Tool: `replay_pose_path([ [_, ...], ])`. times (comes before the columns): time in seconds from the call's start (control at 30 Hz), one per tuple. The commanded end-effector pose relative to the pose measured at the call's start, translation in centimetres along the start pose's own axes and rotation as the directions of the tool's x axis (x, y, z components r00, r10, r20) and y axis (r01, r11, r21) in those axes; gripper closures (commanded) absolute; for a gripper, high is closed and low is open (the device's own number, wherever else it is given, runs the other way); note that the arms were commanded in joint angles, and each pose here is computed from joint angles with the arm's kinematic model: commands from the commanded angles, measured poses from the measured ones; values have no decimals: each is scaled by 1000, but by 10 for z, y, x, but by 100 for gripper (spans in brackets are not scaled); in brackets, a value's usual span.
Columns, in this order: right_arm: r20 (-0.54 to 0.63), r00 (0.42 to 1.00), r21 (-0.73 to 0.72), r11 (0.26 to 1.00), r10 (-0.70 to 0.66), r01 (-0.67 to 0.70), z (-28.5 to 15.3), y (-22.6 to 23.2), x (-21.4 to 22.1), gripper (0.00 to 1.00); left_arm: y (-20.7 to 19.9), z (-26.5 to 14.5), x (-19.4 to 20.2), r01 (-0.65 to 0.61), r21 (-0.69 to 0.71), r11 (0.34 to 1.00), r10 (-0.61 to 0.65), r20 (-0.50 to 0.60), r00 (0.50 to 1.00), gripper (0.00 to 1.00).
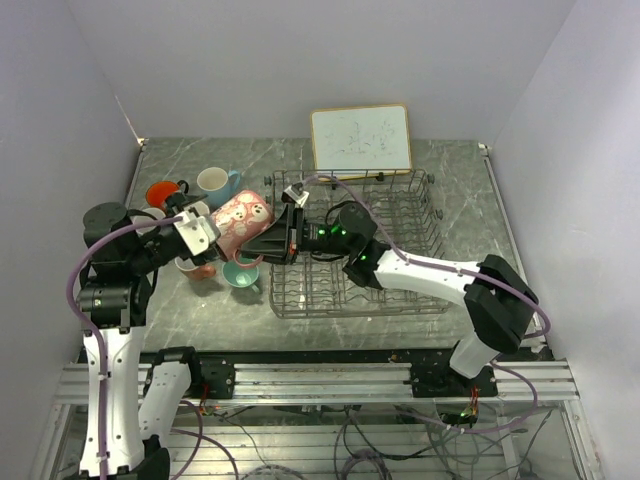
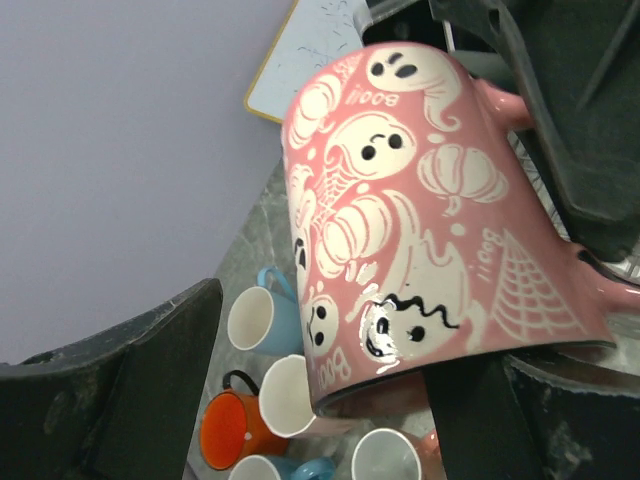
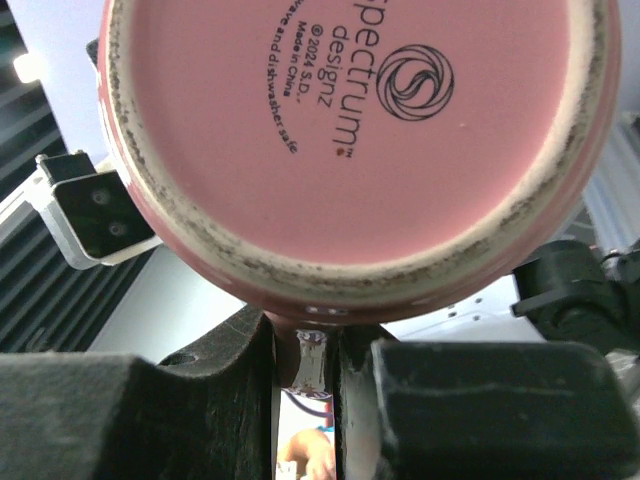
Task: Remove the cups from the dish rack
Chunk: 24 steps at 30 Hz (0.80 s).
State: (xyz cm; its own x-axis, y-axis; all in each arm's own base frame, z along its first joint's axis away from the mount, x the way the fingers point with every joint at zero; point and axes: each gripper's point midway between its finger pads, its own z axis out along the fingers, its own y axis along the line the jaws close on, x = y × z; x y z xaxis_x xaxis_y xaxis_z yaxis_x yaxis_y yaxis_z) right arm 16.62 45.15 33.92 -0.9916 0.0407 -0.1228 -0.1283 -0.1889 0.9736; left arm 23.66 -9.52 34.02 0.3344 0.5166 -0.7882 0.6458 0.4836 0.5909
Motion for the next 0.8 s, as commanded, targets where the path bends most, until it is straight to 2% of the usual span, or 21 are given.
replay_pose_path([
  [0.0,-24,995,-230,969,-96,88,1,65,16,100,-2,-4,-21,-14,33,999,12,48,999,16],
  [0.2,-52,996,-297,953,-70,51,6,77,28,100,-9,-4,-15,-10,59,998,8,32,999,31],
  [0.23,-64,996,-304,952,-62,40,10,76,31,100,-8,-4,-15,-6,58,998,4,34,999,41],
  [0.3,-86,995,-312,950,-42,13,15,75,36,100,-7,-4,-19,7,52,999,-9,42,999,66],
  [0.37,-93,995,-312,950,-20,-10,16,71,37,97,-5,-4,-19,18,45,999,-20,38,999,78],
  [0.43,-92,996,-302,953,3,-31,14,65,36,76,-4,-5,-11,35,44,998,-35,-7,999,88],
  [0.5,-72,997,-281,959,15,-35,10,60,31,49,-1,-7,9,66,26,997,-63,-111,992,93],
  [0.57,-47,999,-244,969,16,-26,6,53,23,38,7,-11,36,104,-13,995,-104,-248,963,93],
  [0.63,-18,1000,-182,983,23,-26,1,43,14,27,22,-20,65,146,-116,982,-180,-391,902,93],
  [0.7,12,1000,-108,994,17,-16,-7,32,2,20,36,-34,93,128,-203,971,-219,-528,821,93],
  [0.77,58,998,-28,1000,1,0,-18,22,-12,17,45,-51,116,93,-253,963,-239,-647,724,93],
])
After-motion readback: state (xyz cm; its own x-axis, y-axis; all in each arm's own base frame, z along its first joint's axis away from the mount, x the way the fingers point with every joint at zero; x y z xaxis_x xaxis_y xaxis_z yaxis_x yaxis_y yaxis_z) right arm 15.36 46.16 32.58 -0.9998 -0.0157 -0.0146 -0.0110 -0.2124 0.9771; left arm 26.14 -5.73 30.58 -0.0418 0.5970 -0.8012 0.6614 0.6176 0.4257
